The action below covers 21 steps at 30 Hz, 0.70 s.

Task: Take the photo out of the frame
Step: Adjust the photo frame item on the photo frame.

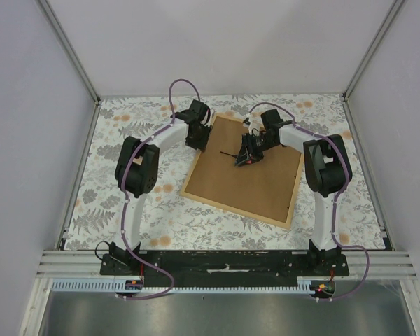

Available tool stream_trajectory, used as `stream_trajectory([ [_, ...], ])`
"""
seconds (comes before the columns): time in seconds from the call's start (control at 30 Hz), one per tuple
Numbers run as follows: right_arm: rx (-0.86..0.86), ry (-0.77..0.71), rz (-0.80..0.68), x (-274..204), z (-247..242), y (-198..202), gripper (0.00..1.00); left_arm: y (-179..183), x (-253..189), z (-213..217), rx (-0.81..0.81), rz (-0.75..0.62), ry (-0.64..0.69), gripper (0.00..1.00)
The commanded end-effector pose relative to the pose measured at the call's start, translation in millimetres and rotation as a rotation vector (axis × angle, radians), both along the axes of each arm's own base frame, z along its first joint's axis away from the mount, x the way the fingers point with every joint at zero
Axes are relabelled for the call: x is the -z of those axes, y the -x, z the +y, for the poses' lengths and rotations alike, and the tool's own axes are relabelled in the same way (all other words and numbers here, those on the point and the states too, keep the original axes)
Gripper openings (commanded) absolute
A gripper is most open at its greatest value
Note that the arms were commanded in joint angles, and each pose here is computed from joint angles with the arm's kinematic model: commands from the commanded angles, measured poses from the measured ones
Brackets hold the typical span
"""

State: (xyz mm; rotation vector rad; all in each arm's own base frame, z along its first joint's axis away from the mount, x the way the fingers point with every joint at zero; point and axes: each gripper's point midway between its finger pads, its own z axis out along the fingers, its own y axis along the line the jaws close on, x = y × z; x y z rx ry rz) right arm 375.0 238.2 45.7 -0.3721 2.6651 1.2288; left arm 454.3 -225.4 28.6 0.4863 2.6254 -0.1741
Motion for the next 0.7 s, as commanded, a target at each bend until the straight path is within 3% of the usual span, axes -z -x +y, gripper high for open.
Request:
stream_trajectory([
  [0.0, -0.016, -0.013, -0.028, -2.9, 1.4, -1.2, 0.00, -8.9, 5.5, 2.7, 0.012, -0.023, -0.042, 0.44],
  [0.23, -0.019, -0.018, -0.032, -4.9, 1.9, -0.9, 0.00, -11.2, 4.6, -2.0, 0.014, -0.027, -0.025, 0.40],
  [0.67, -0.021, -0.012, -0.025, -0.4, 1.0, 0.4, 0.00, -10.3, -3.5, 1.4, 0.020, -0.011, 0.035, 0.13],
])
